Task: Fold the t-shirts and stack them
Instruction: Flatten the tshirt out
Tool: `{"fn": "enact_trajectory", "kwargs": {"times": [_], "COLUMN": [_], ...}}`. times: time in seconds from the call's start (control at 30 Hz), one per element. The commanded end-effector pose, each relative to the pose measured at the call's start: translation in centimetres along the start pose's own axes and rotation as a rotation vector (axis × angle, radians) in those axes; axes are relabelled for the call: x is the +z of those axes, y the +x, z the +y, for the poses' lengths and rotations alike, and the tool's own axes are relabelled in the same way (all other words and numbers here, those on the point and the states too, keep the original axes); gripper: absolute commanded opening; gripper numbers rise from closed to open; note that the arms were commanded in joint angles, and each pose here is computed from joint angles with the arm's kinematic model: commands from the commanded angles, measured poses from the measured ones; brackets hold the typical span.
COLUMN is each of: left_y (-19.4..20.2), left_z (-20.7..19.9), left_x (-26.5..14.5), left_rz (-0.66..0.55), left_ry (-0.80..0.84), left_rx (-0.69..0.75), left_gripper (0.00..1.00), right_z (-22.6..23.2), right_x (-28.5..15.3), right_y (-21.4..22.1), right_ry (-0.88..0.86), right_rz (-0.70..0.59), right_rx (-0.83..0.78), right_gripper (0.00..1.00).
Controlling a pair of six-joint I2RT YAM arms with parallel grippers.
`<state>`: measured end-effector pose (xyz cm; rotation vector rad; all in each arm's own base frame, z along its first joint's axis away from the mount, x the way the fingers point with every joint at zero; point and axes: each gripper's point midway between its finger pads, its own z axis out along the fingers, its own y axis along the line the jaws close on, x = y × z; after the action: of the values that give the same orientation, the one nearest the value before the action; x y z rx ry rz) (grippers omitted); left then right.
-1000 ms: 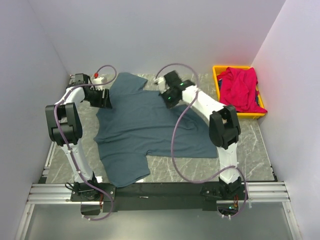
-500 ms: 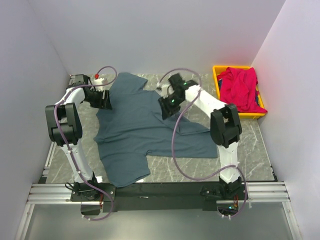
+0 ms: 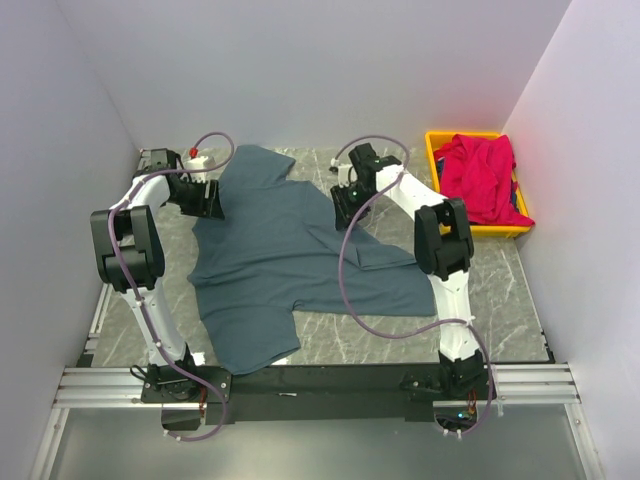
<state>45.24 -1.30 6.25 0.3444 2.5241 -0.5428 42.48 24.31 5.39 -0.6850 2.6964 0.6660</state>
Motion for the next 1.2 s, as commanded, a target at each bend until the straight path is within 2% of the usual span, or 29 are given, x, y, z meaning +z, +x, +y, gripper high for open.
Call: {"fn": "enact_trajectory", "kwargs": {"times": [0.0,0.23,0.57,0.63,0.67,0.7,0.93,1.17], "left_y": [-1.5,-1.6,-1.5,-1.4,-1.3,-1.2,-1.3,-1.3], "left_z": [-0.8,-0.8,-0.8,-0.7,-0.8,-0.7,-0.7,-0.7], "left_x": [-1.4,-1.2,-1.1,-1.0,-1.0,-1.0,-0.9,-0.7], "left_rz": [-0.051,-0.054,-0.053,-0.051,-0.049,-0.049,-0.05,-0.051], "left_ry": [0.0,0.006,0.009,0.01,0.01,0.011,0.012,0.018], "left_rx": [0.043,0.04,0.037,0.032,0.034,0.032,0.037,0.033], "left_gripper": [0.67,0.67,0.67,0.68,0.67,0.68,0.68,0.67], "right_z": [0.4,-1.1,-2.0,-2.0,-1.9,-1.9,-2.5,-1.9], "right_x": [-0.3,0.9,1.4,1.5,1.7,1.8,1.0,-1.1], "right_y": [-1.3,-0.1,0.2,0.4,0.3,0.3,-0.1,-1.5], "right_ry": [0.002,0.064,0.112,0.106,0.102,0.103,0.159,0.154], "right_rz": [-0.023,-0.003,0.005,0.015,0.017,0.019,-0.001,-0.064], "right_rx": [0.001,0.014,0.027,0.036,0.035,0.037,0.052,0.049], "right_gripper": [0.38,0.49,0.54,0.6,0.67,0.68,0.69,0.59]}}
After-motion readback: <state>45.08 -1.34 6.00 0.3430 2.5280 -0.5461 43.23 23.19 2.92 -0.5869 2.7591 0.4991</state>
